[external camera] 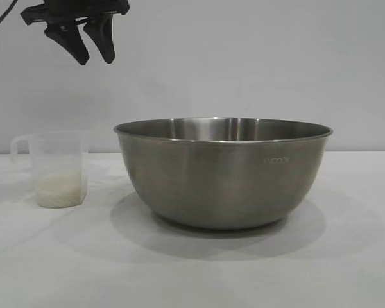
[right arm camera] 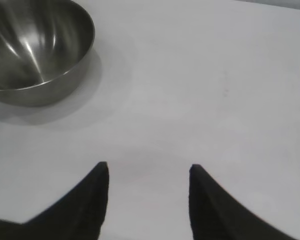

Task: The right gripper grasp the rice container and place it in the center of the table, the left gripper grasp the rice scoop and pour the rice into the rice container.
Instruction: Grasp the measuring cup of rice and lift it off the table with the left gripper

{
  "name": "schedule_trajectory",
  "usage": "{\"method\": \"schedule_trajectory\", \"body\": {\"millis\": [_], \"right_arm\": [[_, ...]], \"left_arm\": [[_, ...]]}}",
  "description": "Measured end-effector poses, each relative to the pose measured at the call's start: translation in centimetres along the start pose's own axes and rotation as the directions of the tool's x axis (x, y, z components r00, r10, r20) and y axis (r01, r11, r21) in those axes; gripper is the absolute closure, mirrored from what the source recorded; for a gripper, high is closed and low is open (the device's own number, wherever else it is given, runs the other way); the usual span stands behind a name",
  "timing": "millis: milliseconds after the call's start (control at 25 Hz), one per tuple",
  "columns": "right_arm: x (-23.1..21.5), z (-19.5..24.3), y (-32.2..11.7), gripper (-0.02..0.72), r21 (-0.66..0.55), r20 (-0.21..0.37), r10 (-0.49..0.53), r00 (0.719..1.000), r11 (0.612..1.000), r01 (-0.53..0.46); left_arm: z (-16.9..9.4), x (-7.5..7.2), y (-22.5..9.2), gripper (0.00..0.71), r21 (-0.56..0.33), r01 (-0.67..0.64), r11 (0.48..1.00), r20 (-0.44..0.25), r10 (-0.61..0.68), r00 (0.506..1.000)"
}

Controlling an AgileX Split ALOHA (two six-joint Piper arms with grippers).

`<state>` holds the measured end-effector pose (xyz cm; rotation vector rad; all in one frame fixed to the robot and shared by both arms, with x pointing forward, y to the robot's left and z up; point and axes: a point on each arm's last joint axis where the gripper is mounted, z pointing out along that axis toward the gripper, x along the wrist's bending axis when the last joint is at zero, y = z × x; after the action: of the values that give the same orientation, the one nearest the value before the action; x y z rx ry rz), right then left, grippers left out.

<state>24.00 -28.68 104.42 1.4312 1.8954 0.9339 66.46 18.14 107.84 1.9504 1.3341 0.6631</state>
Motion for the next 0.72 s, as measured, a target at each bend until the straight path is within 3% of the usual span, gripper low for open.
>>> {"method": "schedule_trajectory", "body": {"millis": [240,360,560,720], "right_arm": [[0.0,0.0,0.0,0.338,0.000,0.002,-0.001,1.000,1.000,0.001],[0.0,0.0,0.0,0.338,0.000,0.002,-0.001,1.000,1.000,0.001],[0.0,0.0,0.0,0.338,0.000,0.002,-0.001,1.000,1.000,0.001],[0.0,0.0,0.0,0.338,0.000,0.002,-0.001,1.000,1.000,0.001]], "left_arm": [[-3.3,-0.9,1.0,0.385,-0.158,-0.054,0.986,-0.013,0.053,0.999],[-3.9,-1.2,-2.3,0.385,-0.215,-0.068,0.974,-0.035,0.062,0.997],[-6.4,-1.4,-9.3,0.385,-0.382,-0.078,0.921,-0.094,0.045,0.995],[-7.5,-1.6,-14.6,0.385,-0.427,-0.090,0.900,-0.121,0.041,0.992]]}}
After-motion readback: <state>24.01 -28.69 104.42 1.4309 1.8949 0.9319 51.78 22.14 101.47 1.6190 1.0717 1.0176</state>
